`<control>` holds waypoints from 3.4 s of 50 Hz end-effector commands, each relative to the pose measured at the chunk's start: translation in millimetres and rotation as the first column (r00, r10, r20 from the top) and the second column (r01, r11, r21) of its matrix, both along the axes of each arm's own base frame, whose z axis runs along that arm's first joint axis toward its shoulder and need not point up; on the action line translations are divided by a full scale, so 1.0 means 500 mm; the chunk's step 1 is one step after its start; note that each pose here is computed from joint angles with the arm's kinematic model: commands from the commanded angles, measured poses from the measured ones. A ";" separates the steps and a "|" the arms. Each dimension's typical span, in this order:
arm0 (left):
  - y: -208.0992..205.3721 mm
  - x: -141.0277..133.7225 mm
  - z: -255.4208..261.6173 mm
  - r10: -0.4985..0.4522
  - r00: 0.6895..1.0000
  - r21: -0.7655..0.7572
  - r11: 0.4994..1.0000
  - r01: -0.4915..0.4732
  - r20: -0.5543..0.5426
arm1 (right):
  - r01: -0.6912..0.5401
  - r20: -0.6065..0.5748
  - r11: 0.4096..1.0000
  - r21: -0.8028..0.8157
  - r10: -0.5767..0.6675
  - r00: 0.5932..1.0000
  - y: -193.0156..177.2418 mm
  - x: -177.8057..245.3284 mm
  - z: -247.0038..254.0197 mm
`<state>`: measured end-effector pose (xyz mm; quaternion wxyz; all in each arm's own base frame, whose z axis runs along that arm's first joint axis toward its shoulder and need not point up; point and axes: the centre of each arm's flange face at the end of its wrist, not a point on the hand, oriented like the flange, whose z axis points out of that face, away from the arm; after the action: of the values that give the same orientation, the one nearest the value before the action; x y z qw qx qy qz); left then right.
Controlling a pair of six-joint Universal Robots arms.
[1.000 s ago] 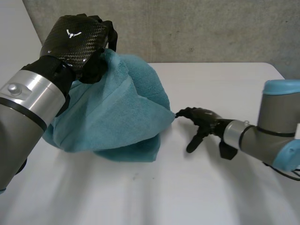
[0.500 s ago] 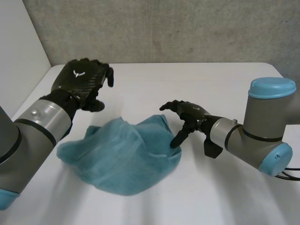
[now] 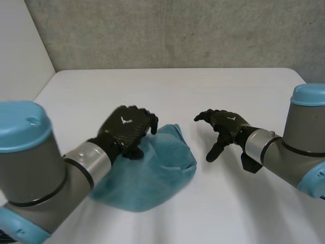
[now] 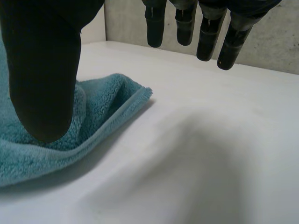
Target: Fold the laundry
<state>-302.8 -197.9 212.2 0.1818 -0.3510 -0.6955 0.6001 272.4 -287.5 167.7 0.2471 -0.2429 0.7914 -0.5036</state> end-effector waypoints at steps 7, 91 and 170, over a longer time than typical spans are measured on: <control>-0.026 -0.015 -0.054 -0.007 0.994 -0.014 1.000 0.008 0.110 | 0.023 -0.040 1.000 0.010 -0.023 0.999 -0.004 -0.027 -0.017; 0.074 0.097 0.305 0.074 0.974 -0.502 0.847 -0.173 -0.212 | -0.171 0.388 0.974 0.146 0.103 0.916 -0.023 0.208 -0.061; -0.009 0.141 0.006 0.283 0.957 -0.156 0.944 -0.290 -0.065 | -0.272 -0.398 0.841 -0.468 0.074 0.914 0.048 0.010 0.172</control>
<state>-236.0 -212.2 214.2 0.0772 -0.2469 -0.6845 0.6816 265.6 -249.3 248.9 0.1085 -0.3798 0.6940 -0.6020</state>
